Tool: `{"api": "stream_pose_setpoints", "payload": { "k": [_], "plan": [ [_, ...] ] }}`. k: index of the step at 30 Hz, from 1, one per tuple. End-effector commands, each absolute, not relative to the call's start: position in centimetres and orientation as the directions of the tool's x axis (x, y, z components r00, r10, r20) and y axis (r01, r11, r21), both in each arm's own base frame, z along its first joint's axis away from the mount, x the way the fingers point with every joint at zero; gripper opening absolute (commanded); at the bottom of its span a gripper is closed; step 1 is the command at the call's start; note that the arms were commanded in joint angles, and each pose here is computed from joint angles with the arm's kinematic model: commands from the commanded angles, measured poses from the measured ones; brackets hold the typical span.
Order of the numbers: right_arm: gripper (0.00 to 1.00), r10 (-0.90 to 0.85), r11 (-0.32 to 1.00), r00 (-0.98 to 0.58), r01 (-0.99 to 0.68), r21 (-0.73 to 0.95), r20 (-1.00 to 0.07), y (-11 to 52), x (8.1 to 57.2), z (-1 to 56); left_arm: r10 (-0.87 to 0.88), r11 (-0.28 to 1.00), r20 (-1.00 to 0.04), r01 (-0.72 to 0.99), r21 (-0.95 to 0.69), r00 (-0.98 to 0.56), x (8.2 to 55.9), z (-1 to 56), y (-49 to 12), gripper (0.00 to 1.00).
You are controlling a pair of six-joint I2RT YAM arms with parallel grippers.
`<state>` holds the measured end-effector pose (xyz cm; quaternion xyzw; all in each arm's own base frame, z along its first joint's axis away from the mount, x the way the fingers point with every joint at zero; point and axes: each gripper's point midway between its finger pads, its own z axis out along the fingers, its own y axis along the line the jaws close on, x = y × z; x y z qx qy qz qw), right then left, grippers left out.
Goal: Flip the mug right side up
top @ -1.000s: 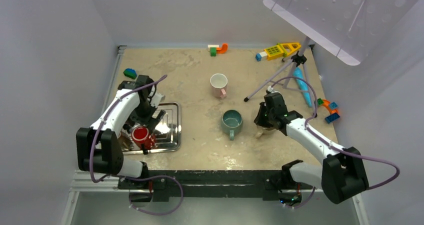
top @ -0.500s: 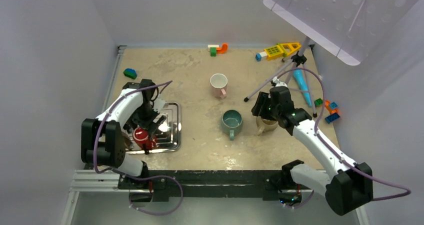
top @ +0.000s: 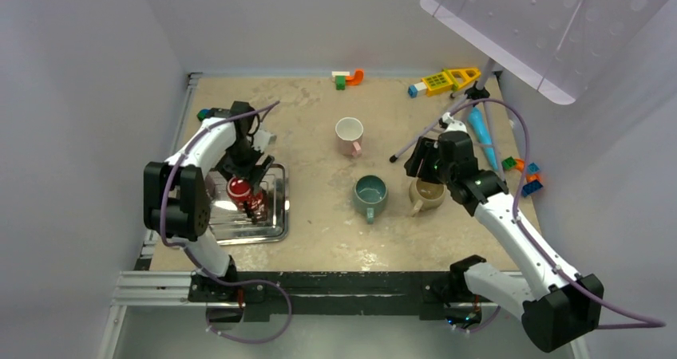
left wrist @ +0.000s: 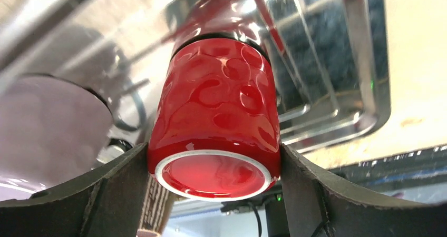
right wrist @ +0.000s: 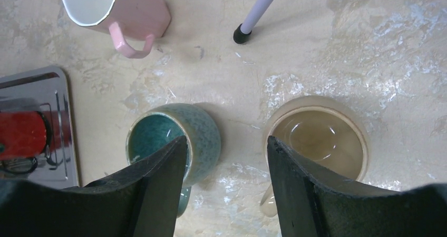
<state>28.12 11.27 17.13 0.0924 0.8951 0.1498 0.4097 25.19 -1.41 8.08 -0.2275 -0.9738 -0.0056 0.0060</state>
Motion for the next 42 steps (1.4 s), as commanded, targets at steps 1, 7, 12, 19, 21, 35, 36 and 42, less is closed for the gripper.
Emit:
{"api": "stream_pose_setpoints", "payload": {
  "k": [1, 7, 12, 19, 21, 35, 36, 42],
  "plan": [
    [0.62, 0.287, 0.941, -0.6, 0.032, 0.336, -0.747, 10.9, 28.7, 19.4, 0.411, 0.91, -0.135, 0.415, -0.004, -0.902, 30.8, 8.2, -4.0, 0.39],
    [0.62, 0.288, 0.941, -0.604, 0.032, 0.338, -0.744, 10.7, 28.1, 19.4, 0.364, 0.929, -0.114, 0.369, -0.03, -0.924, 30.2, 8.6, -4.7, 0.99],
    [0.62, 0.284, 0.94, -0.599, 0.018, 0.342, -0.748, 10.9, 28.2, 19.8, 0.207, 0.976, -0.208, 0.186, 0.115, -0.956, 31.2, 12.3, -2.6, 1.0],
    [0.62, 0.269, 0.941, -0.605, -0.002, 0.339, -0.75, 11.3, 28.5, 20.1, -0.142, 0.955, -0.409, -0.233, 0.181, -0.901, 29.4, 16.8, 0.0, 1.0],
    [0.62, 0.271, 0.94, -0.606, -0.001, 0.342, -0.748, 11.3, 28.4, 19.9, -0.199, 0.957, -0.39, -0.264, 0.119, -0.899, 27.5, 16.2, -0.9, 1.0],
    [0.6, 0.276, 0.935, -0.613, -0.008, 0.355, -0.741, 11.6, 28.4, 19.6, -0.301, 0.95, -0.267, -0.311, -0.003, -0.915, 25.2, 8.2, -4.0, 0.87],
    [0.6, 0.276, 0.935, -0.612, -0.01, 0.356, -0.741, 11.7, 28.4, 19.7, -0.298, 0.95, -0.271, -0.311, 0.005, -0.915, 25.3, 7.9, -4.0, 0.84],
    [0.6, 0.269, 0.936, -0.608, -0.018, 0.352, -0.747, 11.8, 28.7, 20.1, -0.294, 0.946, -0.284, -0.32, 0.049, -0.913, 25.6, 5.9, -3.4, 0.6]
  ]
}}
